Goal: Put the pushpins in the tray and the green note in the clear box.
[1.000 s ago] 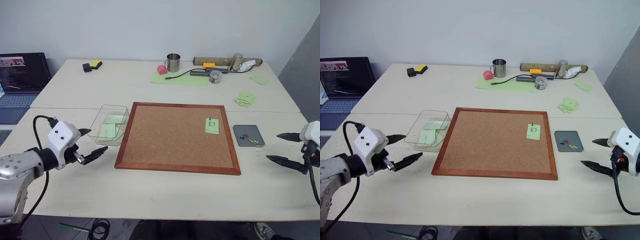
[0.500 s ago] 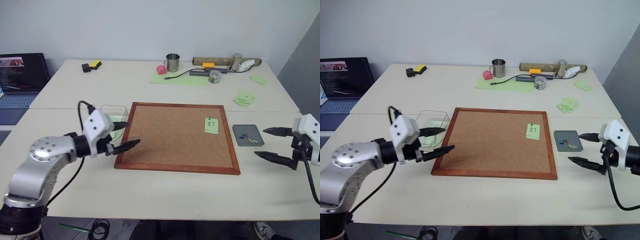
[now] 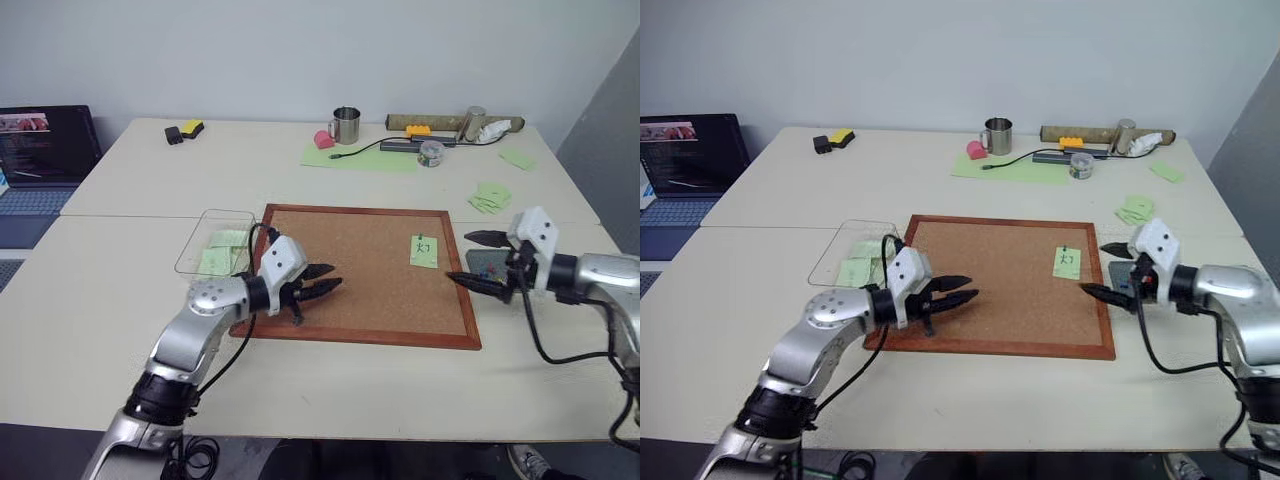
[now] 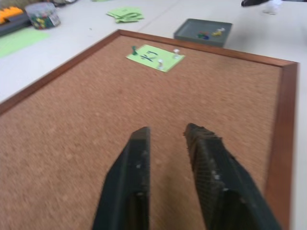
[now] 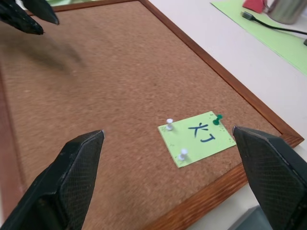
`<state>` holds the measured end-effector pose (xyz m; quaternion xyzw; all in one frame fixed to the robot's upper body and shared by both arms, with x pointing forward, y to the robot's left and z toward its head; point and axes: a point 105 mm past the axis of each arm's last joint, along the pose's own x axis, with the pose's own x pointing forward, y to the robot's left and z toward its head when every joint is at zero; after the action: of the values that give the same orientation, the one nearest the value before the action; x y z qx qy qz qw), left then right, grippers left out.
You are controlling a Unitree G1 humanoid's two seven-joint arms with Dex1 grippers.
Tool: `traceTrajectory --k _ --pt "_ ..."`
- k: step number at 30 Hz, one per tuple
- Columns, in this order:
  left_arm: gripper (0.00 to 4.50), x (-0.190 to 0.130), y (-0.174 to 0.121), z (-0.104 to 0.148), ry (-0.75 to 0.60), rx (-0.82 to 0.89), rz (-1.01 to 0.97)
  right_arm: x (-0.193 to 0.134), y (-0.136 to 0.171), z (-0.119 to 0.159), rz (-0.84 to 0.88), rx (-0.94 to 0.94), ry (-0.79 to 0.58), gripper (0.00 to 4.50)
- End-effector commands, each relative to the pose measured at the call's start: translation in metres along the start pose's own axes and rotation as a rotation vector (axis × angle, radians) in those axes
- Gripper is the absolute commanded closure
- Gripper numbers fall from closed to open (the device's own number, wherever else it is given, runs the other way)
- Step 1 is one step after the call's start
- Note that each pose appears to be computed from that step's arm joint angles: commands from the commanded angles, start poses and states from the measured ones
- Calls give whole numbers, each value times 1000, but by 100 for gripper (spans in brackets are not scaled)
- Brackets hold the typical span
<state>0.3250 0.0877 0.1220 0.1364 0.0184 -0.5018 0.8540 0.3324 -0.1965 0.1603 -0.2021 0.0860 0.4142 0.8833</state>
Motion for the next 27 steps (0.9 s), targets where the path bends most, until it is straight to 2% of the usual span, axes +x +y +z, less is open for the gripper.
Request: traceTrajectory --k 1,4,10,20,27 --pt "421 18 -1 -1 -30 30 3 20 -21 9 -120 -1 -28 0" --pt "449 29 1 -13 -23 -5 31 38 -33 12 -186 15 -44 0" --pt "449 37 -2 -39 43 6 27 66 -40 8 -248 34 -34 0" --pt "449 37 -3 -41 47 14 26 86 -44 -12 -286 88 -25 0" --pt "450 34 -5 -43 52 7 28 91 -44 -17 -277 118 -30 129"
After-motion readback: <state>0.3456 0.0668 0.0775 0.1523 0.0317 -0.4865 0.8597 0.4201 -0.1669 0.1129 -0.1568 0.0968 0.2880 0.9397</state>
